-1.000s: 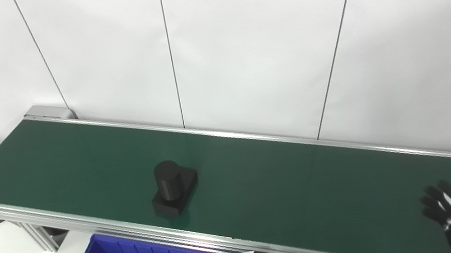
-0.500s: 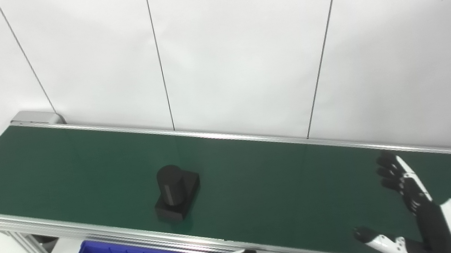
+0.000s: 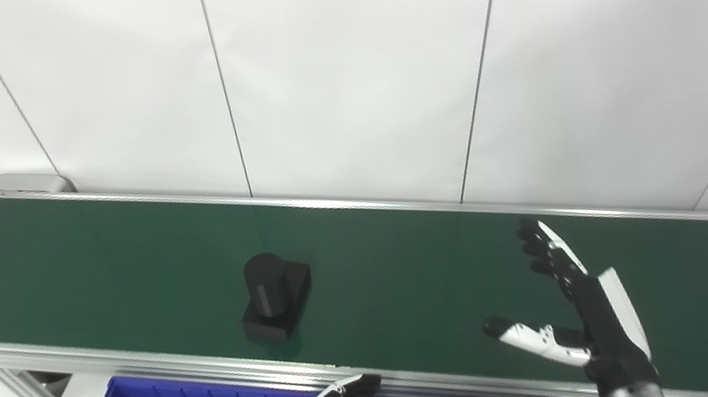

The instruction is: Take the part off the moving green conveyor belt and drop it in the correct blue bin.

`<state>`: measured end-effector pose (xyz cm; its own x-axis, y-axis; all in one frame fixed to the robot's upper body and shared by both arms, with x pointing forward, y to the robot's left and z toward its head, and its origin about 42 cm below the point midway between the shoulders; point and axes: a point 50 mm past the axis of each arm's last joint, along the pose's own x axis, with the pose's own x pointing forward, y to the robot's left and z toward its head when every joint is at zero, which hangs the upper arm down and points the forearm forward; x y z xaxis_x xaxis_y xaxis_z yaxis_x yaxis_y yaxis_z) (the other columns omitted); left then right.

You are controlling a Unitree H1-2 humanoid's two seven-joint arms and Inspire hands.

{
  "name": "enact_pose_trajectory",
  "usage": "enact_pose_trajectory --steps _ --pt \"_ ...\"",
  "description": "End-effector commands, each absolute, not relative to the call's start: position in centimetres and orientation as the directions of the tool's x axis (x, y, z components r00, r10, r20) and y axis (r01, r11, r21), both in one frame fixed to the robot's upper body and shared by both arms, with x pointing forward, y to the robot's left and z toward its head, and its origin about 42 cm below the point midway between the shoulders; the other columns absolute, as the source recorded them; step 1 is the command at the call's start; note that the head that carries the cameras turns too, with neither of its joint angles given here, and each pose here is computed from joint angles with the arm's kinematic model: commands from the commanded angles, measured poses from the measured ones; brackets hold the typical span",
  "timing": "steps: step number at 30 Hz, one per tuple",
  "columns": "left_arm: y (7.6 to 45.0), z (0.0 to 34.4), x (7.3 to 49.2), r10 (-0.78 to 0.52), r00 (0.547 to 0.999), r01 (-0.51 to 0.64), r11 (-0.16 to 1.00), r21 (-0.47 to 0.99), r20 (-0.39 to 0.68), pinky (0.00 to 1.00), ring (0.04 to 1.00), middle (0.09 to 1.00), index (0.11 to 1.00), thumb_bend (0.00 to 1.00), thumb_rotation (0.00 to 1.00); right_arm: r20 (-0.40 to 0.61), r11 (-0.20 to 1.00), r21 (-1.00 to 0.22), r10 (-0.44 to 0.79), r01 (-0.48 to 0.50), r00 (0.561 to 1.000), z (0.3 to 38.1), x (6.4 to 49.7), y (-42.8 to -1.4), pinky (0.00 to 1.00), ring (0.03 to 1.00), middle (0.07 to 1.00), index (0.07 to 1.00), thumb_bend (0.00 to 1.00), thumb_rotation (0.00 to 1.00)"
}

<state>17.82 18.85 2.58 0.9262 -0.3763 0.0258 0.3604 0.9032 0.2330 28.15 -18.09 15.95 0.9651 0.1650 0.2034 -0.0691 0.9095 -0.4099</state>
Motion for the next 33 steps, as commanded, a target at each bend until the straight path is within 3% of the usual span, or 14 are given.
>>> enact_pose_trajectory --steps 1,7,20,28,33 --pt "19.3 4.0 18.1 -0.392 0.915 0.366 0.906 0.212 0.095 0.71 0.772 0.797 0.800 0.91 0.30 0.227 0.907 -0.416 0.170 -0.062 0.959 17.0 29.5 -17.3 0.84 0.878 0.896 0.930 0.86 0.55" --pt "20.0 4.9 17.1 -0.419 0.902 0.399 0.901 0.172 0.105 0.76 0.811 0.827 0.816 0.92 0.30 0.217 0.905 -0.415 0.199 -0.094 0.956 17.6 30.6 -16.2 0.84 0.882 0.899 0.932 0.85 0.54" --pt "19.9 5.4 16.1 -0.449 0.888 0.426 0.885 0.189 0.098 0.74 0.805 0.832 0.815 0.92 0.34 0.204 0.881 -0.457 0.238 -0.122 0.950 19.3 32.4 -15.4 0.85 0.880 0.898 0.931 0.87 0.54" --pt "19.9 5.8 16.8 -0.487 0.872 0.462 0.851 0.249 0.046 0.74 0.795 0.819 0.812 0.95 0.41 0.180 0.841 -0.523 0.268 -0.139 0.946 20.0 33.9 -14.1 0.77 0.857 0.893 0.932 0.89 0.60" --pt "19.7 5.9 16.9 -0.497 0.867 0.472 0.841 0.265 0.036 0.76 0.801 0.809 0.798 0.95 0.40 0.151 0.821 -0.546 0.289 -0.165 0.945 19.9 34.6 -13.0 0.76 0.855 0.900 0.931 0.90 0.58"
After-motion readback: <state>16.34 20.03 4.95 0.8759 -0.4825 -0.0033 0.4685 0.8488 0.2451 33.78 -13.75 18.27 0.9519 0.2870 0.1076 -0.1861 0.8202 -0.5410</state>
